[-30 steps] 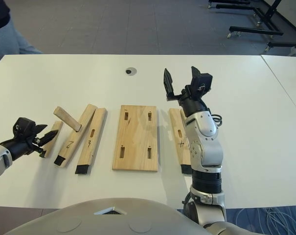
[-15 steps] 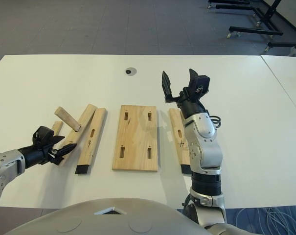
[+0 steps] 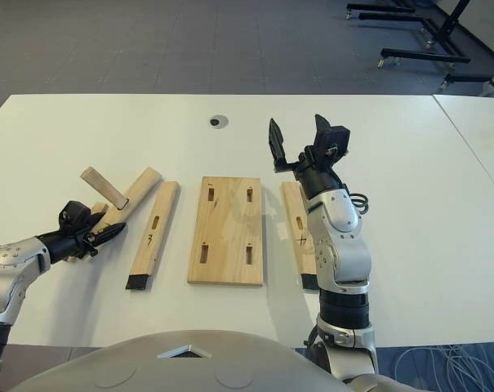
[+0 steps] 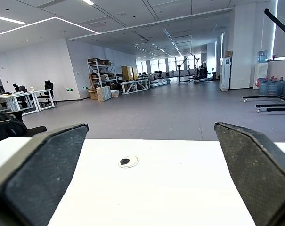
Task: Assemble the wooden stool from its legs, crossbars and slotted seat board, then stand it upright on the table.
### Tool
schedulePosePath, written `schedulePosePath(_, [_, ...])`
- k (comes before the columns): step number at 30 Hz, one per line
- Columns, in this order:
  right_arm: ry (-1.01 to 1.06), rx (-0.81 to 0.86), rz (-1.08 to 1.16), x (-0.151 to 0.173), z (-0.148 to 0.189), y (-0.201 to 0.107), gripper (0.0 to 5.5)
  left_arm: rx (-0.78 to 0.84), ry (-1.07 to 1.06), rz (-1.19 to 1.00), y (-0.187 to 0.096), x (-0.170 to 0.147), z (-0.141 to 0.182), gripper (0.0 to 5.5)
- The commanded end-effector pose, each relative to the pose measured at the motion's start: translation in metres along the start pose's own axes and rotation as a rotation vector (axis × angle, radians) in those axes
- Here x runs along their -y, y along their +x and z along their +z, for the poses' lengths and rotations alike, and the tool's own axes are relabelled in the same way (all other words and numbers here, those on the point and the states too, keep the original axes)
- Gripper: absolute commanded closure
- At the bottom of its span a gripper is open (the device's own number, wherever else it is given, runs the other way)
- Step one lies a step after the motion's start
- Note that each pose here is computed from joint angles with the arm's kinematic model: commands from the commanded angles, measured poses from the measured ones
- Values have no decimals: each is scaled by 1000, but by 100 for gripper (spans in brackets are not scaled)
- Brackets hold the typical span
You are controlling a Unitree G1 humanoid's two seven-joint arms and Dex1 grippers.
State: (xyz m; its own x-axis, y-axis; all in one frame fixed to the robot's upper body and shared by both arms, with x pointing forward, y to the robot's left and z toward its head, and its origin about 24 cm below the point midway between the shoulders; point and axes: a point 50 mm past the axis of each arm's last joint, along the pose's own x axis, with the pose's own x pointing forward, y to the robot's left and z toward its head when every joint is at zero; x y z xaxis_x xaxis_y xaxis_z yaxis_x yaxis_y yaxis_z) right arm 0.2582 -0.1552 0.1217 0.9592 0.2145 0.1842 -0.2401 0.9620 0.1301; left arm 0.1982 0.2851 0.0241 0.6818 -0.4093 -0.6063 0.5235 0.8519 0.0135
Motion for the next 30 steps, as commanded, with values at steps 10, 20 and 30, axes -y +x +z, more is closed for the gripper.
schedulePosePath(10, [-5, -22, -2, -2, -2, -1, 59, 94, -163, -38, 13, 11, -35, 346])
schedulePosePath(20, [19, -1, 7, -1, 3, 4, 59, 426, -257, -49, -2, -7, 6, 346])
schedulePosePath(30, [538, 29, 679, -52, 37, 1, 59, 767, -326, -581, -13, 68, 135, 346])
